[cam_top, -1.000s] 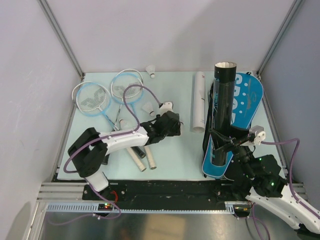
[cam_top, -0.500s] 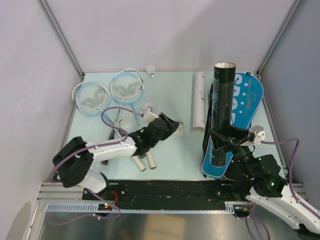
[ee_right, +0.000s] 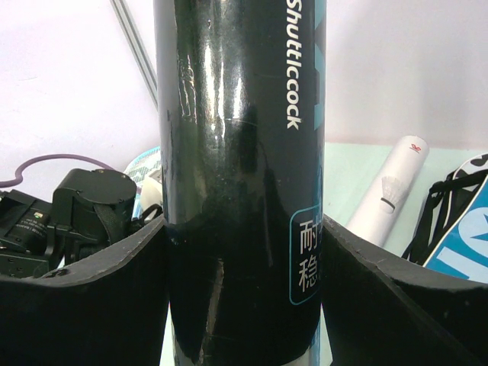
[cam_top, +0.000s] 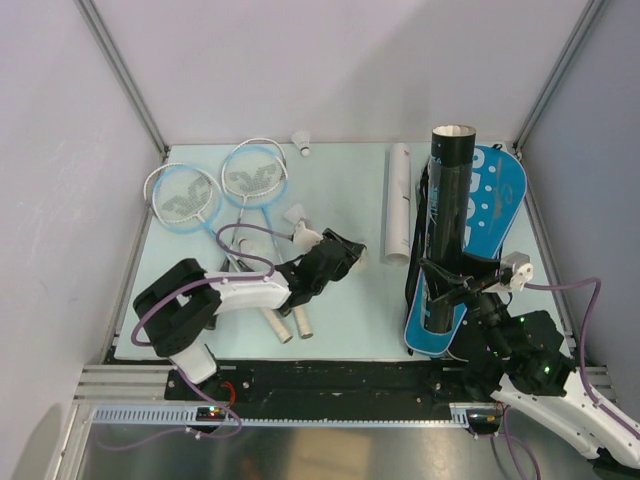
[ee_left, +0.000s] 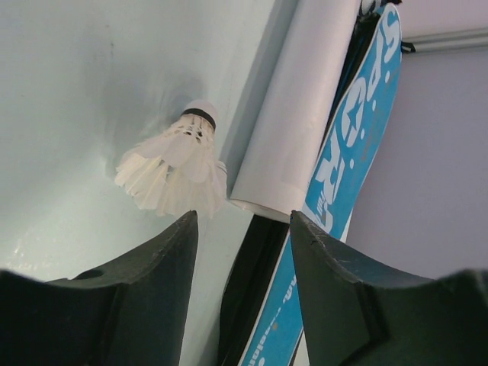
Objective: Pack up the badminton gear
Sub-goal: Pick up the shuttlecock at the center of the board.
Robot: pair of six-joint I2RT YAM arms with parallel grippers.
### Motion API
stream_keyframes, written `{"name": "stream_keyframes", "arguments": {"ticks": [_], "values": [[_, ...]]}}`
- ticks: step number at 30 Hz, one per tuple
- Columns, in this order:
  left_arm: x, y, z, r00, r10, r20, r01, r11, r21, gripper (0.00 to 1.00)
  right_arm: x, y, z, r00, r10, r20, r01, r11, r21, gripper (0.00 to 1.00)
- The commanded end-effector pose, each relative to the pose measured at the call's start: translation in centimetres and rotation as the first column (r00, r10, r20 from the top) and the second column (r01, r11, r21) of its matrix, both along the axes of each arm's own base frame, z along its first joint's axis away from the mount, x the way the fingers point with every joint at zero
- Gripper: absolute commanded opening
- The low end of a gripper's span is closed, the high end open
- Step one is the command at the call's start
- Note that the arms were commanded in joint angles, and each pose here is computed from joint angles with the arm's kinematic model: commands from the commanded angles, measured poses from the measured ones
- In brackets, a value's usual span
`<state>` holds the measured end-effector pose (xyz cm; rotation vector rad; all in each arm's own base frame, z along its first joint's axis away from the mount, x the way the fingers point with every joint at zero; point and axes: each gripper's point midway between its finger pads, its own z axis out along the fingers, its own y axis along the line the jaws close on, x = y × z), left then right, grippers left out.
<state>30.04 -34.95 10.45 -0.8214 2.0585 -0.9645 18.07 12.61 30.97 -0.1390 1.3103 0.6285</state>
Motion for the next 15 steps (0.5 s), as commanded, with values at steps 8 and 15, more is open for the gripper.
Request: {"name": "stream_keyframes", "arguments": {"ticks": [8,15], "values": [[3.3,0.6,-0.3,0.990,0.139,-0.006,-0.139,0.989,-0.058,0.56,-0.9,-1.1,3.8,0.997,0.000,0.073,-0.008,0.995,0.100,0.28],[4.6,1.3,-1.4,0.984,0.170,-0.049,-0.174,0.981,-0.081,0.55,-0.7,-1.0,3.7,0.998,-0.003,0.067,-0.003,0.995,0.097,0.28]]}}
